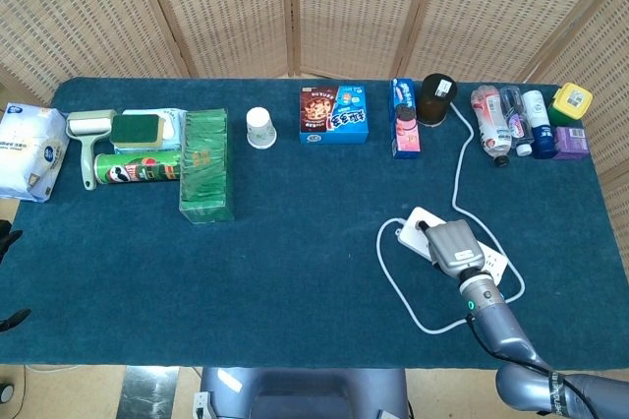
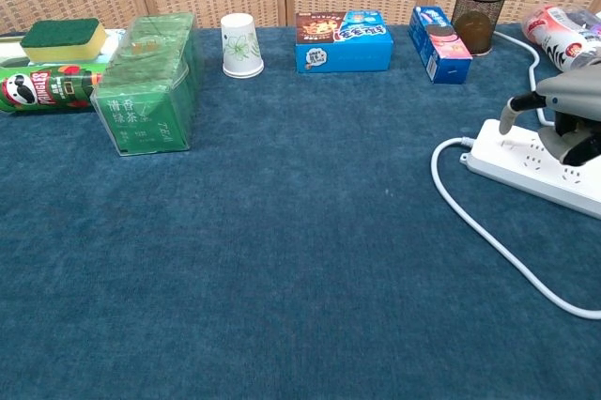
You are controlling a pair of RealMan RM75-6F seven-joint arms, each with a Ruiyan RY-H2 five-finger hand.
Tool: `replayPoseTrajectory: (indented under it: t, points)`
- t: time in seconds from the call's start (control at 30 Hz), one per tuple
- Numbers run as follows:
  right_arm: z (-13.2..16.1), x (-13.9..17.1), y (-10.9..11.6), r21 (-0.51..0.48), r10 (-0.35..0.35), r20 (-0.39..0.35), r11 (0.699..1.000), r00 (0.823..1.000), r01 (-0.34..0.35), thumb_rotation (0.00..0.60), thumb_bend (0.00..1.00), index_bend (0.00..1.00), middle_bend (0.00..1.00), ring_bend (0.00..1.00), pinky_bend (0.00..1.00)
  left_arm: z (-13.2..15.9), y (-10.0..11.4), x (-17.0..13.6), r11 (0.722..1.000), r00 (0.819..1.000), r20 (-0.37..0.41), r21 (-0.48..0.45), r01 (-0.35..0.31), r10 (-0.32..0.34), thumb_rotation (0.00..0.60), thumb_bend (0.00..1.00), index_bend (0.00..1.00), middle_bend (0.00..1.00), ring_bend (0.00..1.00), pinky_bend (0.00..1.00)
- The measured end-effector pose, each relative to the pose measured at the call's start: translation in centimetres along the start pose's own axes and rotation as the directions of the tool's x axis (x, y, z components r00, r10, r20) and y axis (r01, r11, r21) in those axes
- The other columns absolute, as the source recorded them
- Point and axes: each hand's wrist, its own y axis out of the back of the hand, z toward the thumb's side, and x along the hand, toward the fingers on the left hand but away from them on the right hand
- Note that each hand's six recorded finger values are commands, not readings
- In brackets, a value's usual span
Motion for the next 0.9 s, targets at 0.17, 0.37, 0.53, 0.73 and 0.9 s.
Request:
replayPoseTrajectory:
  t: [0.17,0.37,0.53,0.73,0.9]
  points:
    - [-0.2,-0.1,-0.4,0.012,0.007,0.008,1.0,1.0,-0.007,0.6,0.85,0.26,1.0,1.0,1.0,0.0,-0.1,0.1,1.0,1.0,-0.003,0.002,0.004,-0.004,0.6,0.05,0.0,0.0,0.0,0.0]
    - [-0.3,-0.3,-0.7,0.017,0.012,0.014,1.0,1.0,-0.012,0.6,0.85,0.26,1.0,1.0,1.0,0.0,-0.1,0.1,1.0,1.0,-0.002,0.004,0.005,-0.005,0.6,0.05,0.0,0.0,0.0,0.0]
    - [-0.6,-0.5,-0.9,0.023,0.017,0.023,1.0,1.0,-0.017,0.6,0.85,0.26,1.0,1.0,1.0,-0.1,-0.1,0.2,1.0,1.0,-0.006,0.003,0.002,-0.002,0.6,0.05,0.0,0.0,0.0,0.0]
    - [-0.9,-0.8,-1.4,0.024,0.033,0.037,0.999,0.999,-0.034,0.6,0.85,0.26,1.0,1.0,1.0,-0.1,-0.1,0.3,1.0,1.0,-0.008,0.003,0.006,-0.006,0.6,0.05,0.0,0.0,0.0,0.0]
    - [-0.7,-0.8,-1.5,0.034,0.033,0.035,0.999,0.999,-0.034,0.6,0.85,0.27,1.0,1.0,1.0,0.0,-0.2,0.6,1.0,1.0,-0.005,0.005,0.009,-0.009,0.6,0.05,0.0,0.0,0.0,0.0]
